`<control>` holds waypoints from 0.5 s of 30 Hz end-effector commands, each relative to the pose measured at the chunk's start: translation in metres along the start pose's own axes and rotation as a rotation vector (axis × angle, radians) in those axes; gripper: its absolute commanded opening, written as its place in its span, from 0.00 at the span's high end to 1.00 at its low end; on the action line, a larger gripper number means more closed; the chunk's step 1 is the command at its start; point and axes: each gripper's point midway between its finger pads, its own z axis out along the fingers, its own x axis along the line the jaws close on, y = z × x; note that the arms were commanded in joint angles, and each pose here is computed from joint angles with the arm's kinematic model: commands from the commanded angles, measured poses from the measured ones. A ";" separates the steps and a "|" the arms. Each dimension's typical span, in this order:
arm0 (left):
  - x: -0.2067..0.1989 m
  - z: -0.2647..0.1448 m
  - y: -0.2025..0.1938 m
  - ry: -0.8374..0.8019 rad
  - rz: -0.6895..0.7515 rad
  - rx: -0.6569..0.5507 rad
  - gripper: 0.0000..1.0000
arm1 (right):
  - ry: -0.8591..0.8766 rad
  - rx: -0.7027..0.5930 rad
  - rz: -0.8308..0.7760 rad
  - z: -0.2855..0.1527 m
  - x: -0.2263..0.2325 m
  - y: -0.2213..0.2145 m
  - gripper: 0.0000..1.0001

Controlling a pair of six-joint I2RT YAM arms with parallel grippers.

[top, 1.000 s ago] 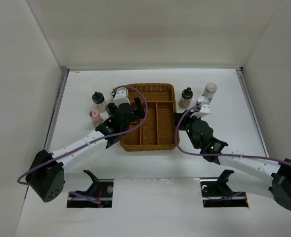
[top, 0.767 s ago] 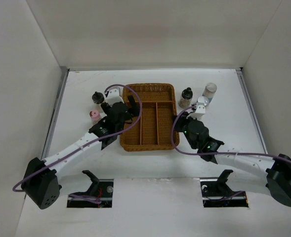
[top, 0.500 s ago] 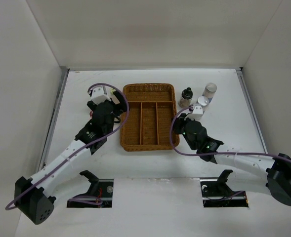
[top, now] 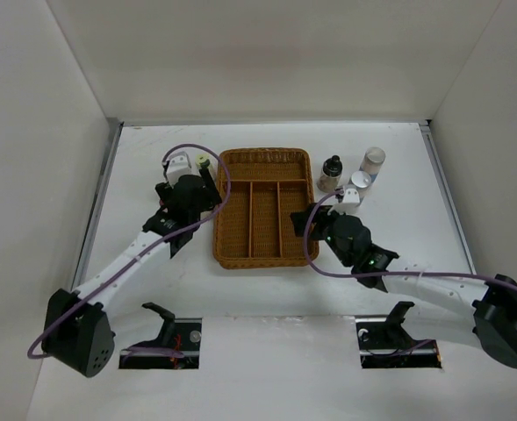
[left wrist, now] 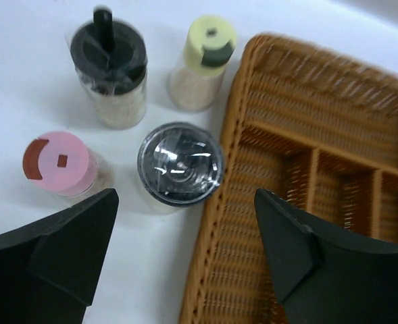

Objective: Organize the condiment bottles

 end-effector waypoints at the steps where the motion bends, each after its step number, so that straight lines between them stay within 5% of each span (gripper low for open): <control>1: -0.011 0.011 0.000 -0.028 0.021 0.024 0.17 | 0.116 -0.042 0.040 -0.002 0.021 0.013 0.20; 11: -0.009 0.042 -0.011 0.032 0.048 0.024 0.16 | 0.148 -0.034 0.036 0.000 0.024 0.012 0.15; 15: -0.004 0.048 -0.007 0.063 0.051 -0.007 0.24 | 0.147 -0.019 0.030 0.002 0.024 0.009 0.15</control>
